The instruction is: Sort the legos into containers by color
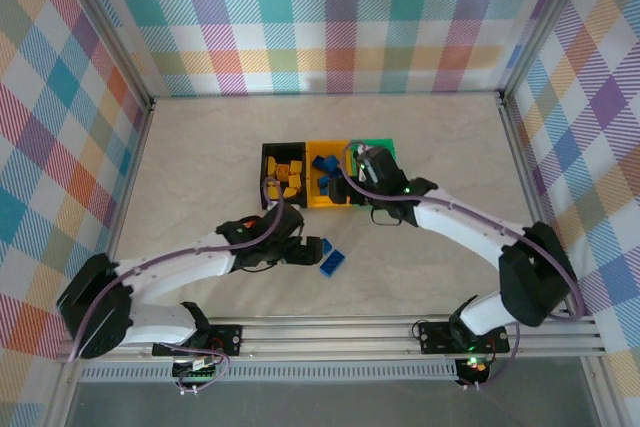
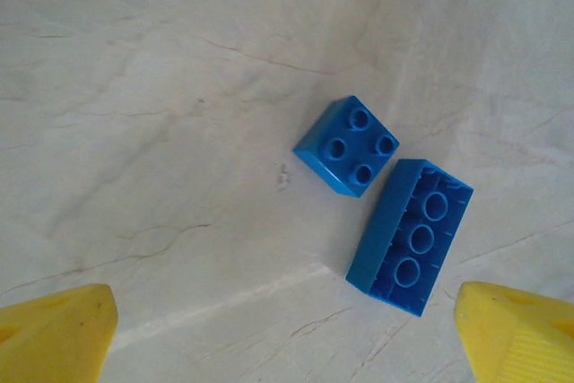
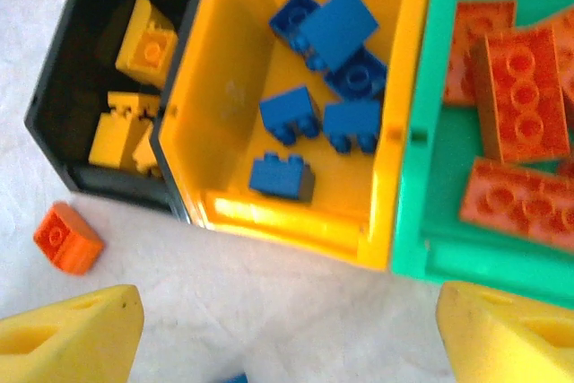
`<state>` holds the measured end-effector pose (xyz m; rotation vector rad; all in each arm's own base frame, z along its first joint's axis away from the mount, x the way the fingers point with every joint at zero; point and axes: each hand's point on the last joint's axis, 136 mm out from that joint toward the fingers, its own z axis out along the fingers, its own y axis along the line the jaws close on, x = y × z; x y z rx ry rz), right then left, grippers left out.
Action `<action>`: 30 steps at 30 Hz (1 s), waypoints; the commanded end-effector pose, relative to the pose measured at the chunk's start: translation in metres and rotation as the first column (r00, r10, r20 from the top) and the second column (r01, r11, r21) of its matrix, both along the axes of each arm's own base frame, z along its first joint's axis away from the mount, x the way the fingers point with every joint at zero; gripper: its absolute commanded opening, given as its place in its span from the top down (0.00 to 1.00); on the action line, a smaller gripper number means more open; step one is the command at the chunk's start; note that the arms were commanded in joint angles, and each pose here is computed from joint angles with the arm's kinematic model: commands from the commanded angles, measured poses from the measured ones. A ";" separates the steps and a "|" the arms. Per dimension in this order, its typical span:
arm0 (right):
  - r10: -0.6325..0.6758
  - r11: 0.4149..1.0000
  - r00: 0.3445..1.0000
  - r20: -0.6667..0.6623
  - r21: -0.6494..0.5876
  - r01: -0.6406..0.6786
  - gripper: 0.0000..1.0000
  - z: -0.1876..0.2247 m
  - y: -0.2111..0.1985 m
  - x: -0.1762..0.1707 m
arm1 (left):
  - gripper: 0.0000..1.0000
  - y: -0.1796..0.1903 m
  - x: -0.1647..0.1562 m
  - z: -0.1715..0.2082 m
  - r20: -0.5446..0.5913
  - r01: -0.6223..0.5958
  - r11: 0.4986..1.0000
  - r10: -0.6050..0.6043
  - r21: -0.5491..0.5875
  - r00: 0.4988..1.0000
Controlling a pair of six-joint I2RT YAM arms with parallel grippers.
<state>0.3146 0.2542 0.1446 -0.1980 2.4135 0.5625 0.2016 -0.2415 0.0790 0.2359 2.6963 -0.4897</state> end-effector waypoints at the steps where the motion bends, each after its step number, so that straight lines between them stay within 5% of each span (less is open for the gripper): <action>1: -0.012 0.999 1.000 0.018 0.047 0.011 0.14 0.005 -0.005 -0.011 | 0.04 -0.023 0.012 0.004 0.056 0.078 0.997 -0.080 0.026 0.995; 15: -0.041 0.999 0.998 0.039 0.034 0.040 0.14 0.001 -0.032 -0.033 | 0.13 -0.047 0.044 -0.047 -0.077 -0.002 0.996 0.009 0.085 0.997; 27: -0.046 0.998 0.997 0.065 0.055 0.043 0.14 0.005 -0.035 -0.035 | 0.35 0.001 0.027 -0.058 -0.107 -0.063 0.983 0.082 0.172 0.991; 30: -0.044 0.998 0.997 0.067 0.057 0.041 0.14 0.006 -0.035 -0.036 | 0.34 0.007 0.025 -0.052 -0.096 -0.071 0.984 0.087 0.165 0.992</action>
